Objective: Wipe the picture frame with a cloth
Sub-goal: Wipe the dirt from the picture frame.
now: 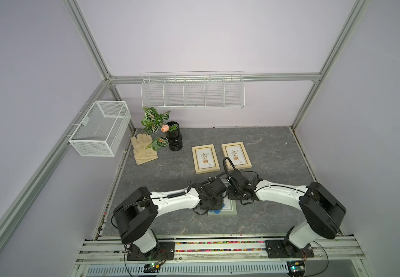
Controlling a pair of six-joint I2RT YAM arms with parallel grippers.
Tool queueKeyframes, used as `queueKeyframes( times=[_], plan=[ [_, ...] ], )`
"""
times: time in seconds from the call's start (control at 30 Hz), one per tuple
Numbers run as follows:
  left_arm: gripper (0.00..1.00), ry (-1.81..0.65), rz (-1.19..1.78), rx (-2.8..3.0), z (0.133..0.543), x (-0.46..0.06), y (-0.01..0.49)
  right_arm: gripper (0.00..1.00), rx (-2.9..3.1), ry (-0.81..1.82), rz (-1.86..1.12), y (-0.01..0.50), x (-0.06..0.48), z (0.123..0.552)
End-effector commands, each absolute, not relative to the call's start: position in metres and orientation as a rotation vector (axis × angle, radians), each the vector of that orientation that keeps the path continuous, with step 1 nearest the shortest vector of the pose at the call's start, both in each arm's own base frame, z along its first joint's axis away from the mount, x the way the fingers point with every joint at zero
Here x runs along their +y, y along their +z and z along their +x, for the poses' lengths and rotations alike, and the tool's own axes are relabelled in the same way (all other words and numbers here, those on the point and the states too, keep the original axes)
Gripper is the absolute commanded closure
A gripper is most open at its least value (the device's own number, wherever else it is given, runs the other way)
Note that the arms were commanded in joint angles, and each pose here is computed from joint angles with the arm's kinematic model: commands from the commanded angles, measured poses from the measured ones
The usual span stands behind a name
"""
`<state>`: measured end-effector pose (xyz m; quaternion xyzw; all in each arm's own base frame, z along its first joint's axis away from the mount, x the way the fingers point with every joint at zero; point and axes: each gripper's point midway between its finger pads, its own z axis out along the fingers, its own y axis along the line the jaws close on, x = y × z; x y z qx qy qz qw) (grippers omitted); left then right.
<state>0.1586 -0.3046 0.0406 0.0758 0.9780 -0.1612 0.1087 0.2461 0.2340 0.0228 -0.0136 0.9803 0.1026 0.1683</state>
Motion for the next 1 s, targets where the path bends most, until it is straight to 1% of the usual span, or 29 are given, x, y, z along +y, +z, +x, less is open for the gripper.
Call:
queueKeyframes(
  times=[0.0,0.1,0.2,0.37,0.5,0.57,0.67,0.77,0.83,0.9,0.97],
  plan=[
    [1.0,-0.254,0.167,3.028,0.121,-0.254,0.01,0.82,2.916,0.05,-0.028,-0.008,0.193,0.224],
    [1.0,-0.365,0.181,2.994,0.121,-0.262,0.015,0.82,2.915,0.052,-0.03,-0.007,0.194,0.226],
    [1.0,-0.554,0.307,2.897,0.124,-0.294,0.03,0.82,2.913,0.066,-0.027,-0.005,0.196,0.226],
    [1.0,-0.682,0.5,2.819,0.121,-0.331,0.028,0.82,2.912,0.075,-0.008,-0.004,0.197,0.227],
    [1.0,-0.653,0.519,2.831,0.121,-0.334,0.021,0.82,2.908,0.058,-0.002,-0.003,0.194,0.226],
    [1.0,-0.612,0.487,2.835,0.122,-0.324,0.021,0.82,2.906,0.054,0.0,-0.002,0.193,0.227],
    [1.0,-0.509,0.41,2.846,0.124,-0.293,0.019,0.82,2.905,0.047,-0.001,-0.002,0.193,0.227],
    [1.0,-0.338,0.351,2.88,0.122,-0.257,0.011,0.82,2.91,0.045,-0.003,-0.002,0.192,0.227],
    [1.0,-0.256,0.328,2.887,0.121,-0.241,0.008,0.82,2.911,0.038,-0.006,-0.002,0.192,0.227],
    [1.0,-0.272,0.341,2.869,0.124,-0.246,0.012,0.82,2.906,0.033,-0.005,-0.001,0.191,0.228],
    [1.0,-0.375,0.373,2.836,0.129,-0.272,0.022,0.82,2.908,0.03,-0.009,-0.001,0.191,0.227]
  ],
)
